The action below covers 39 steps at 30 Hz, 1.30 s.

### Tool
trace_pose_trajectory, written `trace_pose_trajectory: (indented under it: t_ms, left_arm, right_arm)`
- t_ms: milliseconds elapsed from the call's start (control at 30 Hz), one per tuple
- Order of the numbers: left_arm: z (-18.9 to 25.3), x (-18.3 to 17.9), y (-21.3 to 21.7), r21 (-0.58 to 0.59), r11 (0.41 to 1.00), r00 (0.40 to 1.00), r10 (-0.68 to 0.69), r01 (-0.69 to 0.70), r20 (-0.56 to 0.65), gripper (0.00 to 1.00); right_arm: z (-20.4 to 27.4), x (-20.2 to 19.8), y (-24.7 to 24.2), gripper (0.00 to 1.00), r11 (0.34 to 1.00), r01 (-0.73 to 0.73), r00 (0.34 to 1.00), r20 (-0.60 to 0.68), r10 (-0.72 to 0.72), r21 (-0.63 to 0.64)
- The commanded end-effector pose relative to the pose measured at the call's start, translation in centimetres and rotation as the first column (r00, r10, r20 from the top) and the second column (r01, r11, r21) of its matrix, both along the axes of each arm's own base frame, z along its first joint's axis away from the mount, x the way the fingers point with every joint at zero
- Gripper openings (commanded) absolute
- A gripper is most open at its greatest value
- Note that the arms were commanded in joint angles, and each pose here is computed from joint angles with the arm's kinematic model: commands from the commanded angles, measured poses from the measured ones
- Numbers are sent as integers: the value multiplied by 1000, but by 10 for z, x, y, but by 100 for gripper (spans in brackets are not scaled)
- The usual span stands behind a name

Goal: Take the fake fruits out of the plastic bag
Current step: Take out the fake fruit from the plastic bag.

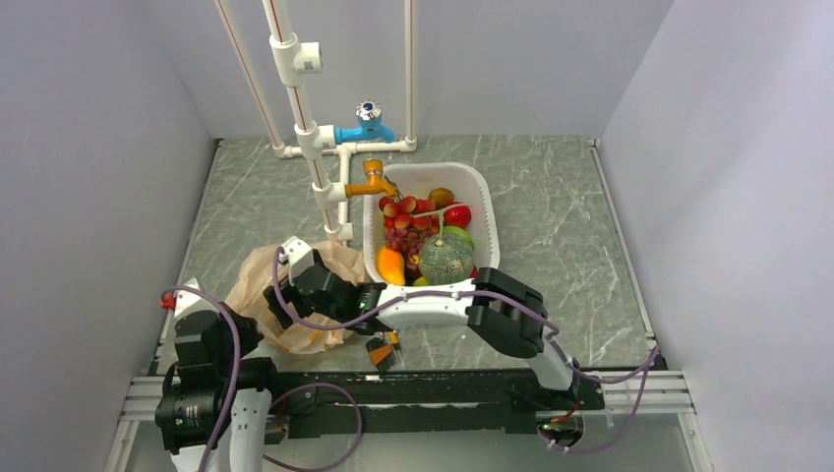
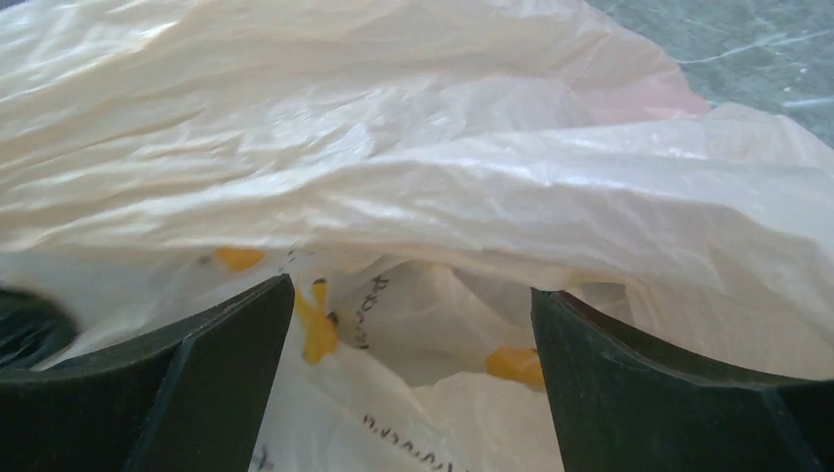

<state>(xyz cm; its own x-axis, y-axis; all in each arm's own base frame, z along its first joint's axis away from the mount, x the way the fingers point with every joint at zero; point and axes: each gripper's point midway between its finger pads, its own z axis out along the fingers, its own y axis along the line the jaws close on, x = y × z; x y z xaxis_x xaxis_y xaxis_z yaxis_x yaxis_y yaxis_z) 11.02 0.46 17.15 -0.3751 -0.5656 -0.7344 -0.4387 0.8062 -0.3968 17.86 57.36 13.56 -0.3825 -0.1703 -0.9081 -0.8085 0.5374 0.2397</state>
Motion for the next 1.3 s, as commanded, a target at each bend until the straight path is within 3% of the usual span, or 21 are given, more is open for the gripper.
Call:
trace_pose_trajectory:
  t_ms: [0,367,800,1267]
  left_arm:
    - [6,7,-1,6,1000,999,-12,12,35,0]
    - [7,7,-1,6,1000,999,-12,12,39,0]
    - [6,8,-1,6,1000,999,-19,19,32,0]
    - [4,9,-2,5,1000,1000,-29,29,11,0]
  right_arm:
    - [2,27,5,95,991,130,991,33,-130,-16]
    - [-16,59,5,99,964,245,959,172,-226,-100]
    - [-19,94,8,99,928,359,868,401,-292,-102]
    - [-44,140,24,99,920,386,827,467,-313,-66]
